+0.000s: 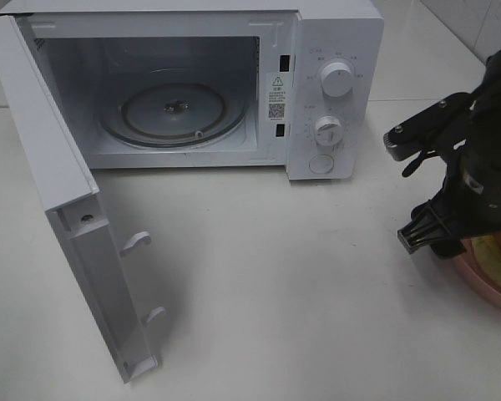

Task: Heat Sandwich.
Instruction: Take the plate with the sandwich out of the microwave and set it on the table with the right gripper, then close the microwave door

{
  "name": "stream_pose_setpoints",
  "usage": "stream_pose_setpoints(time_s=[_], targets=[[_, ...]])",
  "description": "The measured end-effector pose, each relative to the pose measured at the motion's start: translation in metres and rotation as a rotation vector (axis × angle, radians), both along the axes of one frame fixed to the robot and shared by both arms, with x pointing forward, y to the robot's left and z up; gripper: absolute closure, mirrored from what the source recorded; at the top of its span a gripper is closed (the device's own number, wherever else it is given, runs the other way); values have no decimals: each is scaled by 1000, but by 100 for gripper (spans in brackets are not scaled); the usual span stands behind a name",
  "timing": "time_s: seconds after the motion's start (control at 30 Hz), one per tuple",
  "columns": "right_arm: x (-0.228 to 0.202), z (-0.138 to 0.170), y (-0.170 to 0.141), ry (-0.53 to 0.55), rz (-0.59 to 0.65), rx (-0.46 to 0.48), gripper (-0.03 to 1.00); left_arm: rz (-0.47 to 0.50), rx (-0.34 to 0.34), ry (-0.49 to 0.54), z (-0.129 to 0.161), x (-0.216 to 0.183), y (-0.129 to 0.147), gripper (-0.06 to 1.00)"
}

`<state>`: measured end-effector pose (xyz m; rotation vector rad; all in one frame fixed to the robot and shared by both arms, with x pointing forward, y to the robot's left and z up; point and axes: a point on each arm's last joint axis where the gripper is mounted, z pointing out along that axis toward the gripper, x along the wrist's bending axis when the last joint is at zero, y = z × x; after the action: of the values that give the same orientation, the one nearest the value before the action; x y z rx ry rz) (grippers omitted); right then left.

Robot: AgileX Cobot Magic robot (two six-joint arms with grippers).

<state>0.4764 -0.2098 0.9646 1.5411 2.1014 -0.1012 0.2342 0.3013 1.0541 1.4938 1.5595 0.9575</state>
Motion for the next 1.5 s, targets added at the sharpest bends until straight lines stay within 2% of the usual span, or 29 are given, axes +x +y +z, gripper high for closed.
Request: stream_pose_setpoints(time_s=[0.4, 0.77, 0.87, 1.17, 1.33, 1.5], targets=[[-33, 59, -7, -88, 88, 191, 23, 0, 0, 0, 0, 0, 0, -5], [-80, 103, -38, -142, 59, 192, 23, 0, 0, 0, 0, 0, 0, -5], [-99, 113, -45, -147, 88, 239, 23, 0, 0, 0, 0, 0, 0, -5], [-142, 132, -56, -185, 201, 382, 23, 0, 0, 0, 0, 0, 0, -5], [-161, 133, -67, -223, 228, 397, 23, 0, 0, 0, 0, 0, 0, -5], [-184, 119, -80, -265, 253, 408, 23, 0, 0, 0, 0, 0, 0, -5]])
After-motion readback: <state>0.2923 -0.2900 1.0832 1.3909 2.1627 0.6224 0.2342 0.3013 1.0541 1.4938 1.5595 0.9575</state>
